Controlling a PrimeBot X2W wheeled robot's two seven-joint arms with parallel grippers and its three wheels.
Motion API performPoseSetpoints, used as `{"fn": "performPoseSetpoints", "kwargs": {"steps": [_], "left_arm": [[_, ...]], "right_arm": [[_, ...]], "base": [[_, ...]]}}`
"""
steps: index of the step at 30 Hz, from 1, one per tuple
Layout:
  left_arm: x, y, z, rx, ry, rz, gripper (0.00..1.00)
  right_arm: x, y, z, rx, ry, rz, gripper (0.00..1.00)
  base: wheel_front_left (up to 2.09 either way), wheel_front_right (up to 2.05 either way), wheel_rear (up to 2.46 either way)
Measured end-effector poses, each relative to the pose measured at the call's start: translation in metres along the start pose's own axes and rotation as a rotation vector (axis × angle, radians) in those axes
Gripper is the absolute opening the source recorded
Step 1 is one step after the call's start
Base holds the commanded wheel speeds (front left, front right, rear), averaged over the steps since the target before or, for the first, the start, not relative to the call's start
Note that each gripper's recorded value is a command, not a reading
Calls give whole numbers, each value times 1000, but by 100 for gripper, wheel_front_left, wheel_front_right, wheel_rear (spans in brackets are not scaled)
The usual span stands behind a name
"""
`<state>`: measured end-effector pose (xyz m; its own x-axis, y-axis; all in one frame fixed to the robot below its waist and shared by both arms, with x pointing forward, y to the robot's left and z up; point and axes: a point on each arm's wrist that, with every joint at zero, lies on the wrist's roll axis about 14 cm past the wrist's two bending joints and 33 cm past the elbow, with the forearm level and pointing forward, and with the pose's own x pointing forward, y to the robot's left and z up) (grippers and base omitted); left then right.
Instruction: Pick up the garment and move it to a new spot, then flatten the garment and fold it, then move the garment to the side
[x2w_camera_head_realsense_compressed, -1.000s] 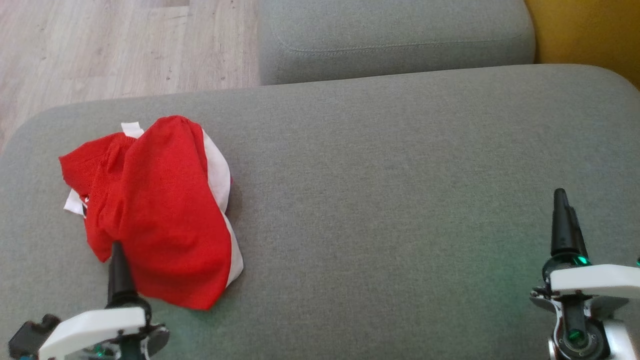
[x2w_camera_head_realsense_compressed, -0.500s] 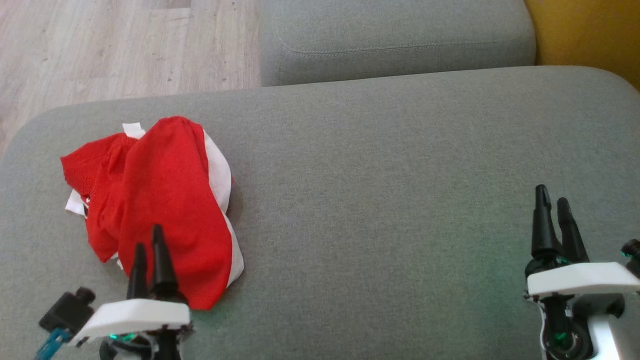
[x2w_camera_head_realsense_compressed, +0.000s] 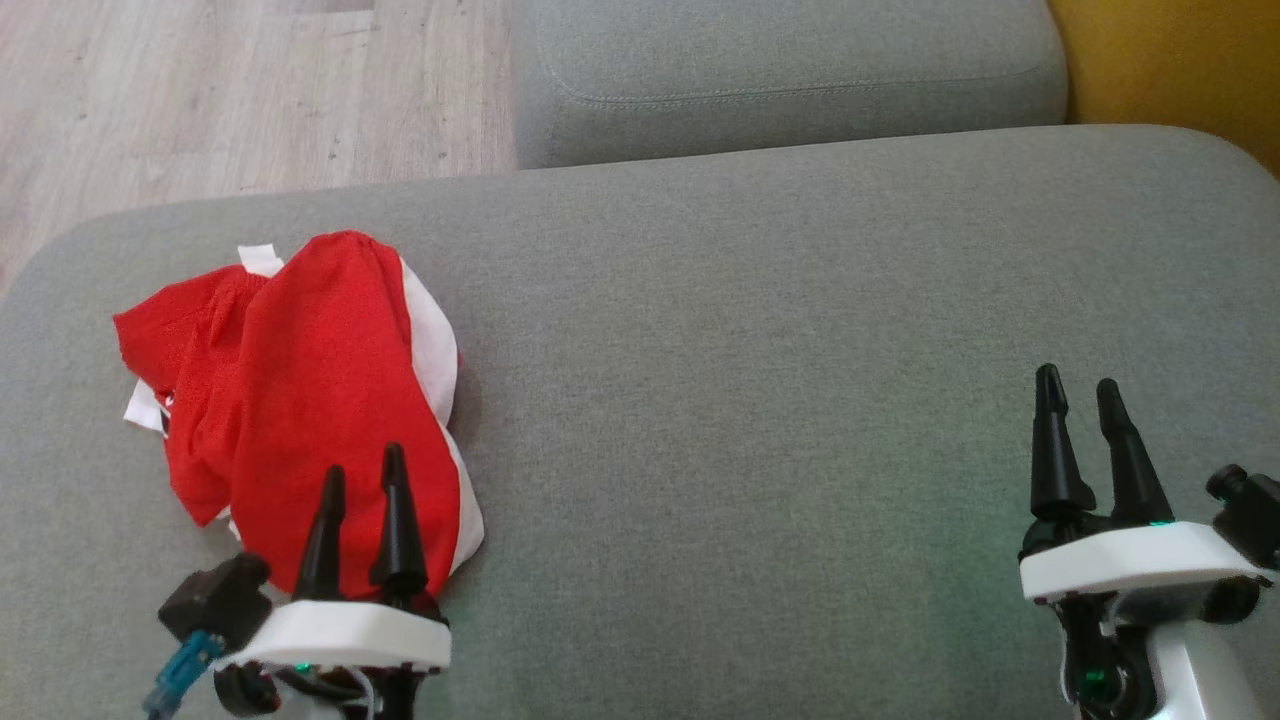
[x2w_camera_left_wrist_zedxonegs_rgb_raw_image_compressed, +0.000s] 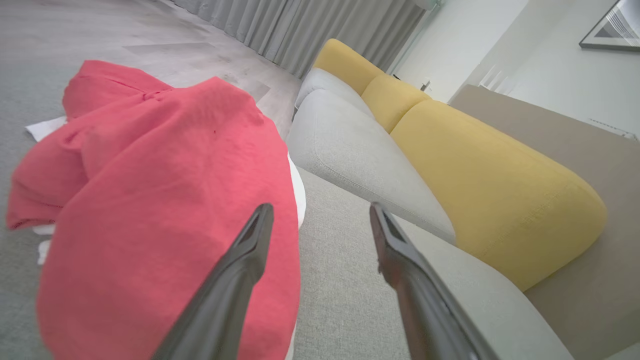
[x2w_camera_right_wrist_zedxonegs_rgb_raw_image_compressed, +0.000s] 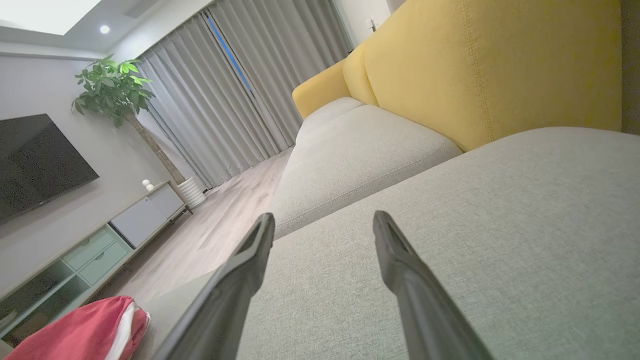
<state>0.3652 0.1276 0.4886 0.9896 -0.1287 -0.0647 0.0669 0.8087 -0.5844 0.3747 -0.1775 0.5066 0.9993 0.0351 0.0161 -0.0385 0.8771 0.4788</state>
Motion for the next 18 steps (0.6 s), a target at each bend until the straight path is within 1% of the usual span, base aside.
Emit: {"fn": "performPoseSetpoints", "kwargs": {"steps": [11, 15, 16, 18], "left_arm": [[1, -14, -7, 173, 10, -43, 100], [2, -18, -6, 250, -2, -56, 100], [2, -20, -7, 282, -4, -59, 100], [1, -23, -10, 329, 3, -78, 100]], "right_arm": [[0, 4, 3, -164, -15, 23, 100], [0, 9, 1, -227, -13, 42, 100], [0, 10, 1, -257, -16, 49, 100], [0, 11, 1, -283, -16, 54, 100]], "base": [[0, 0, 0], [0, 0, 0], [0, 0, 0], [0, 0, 0]]}}
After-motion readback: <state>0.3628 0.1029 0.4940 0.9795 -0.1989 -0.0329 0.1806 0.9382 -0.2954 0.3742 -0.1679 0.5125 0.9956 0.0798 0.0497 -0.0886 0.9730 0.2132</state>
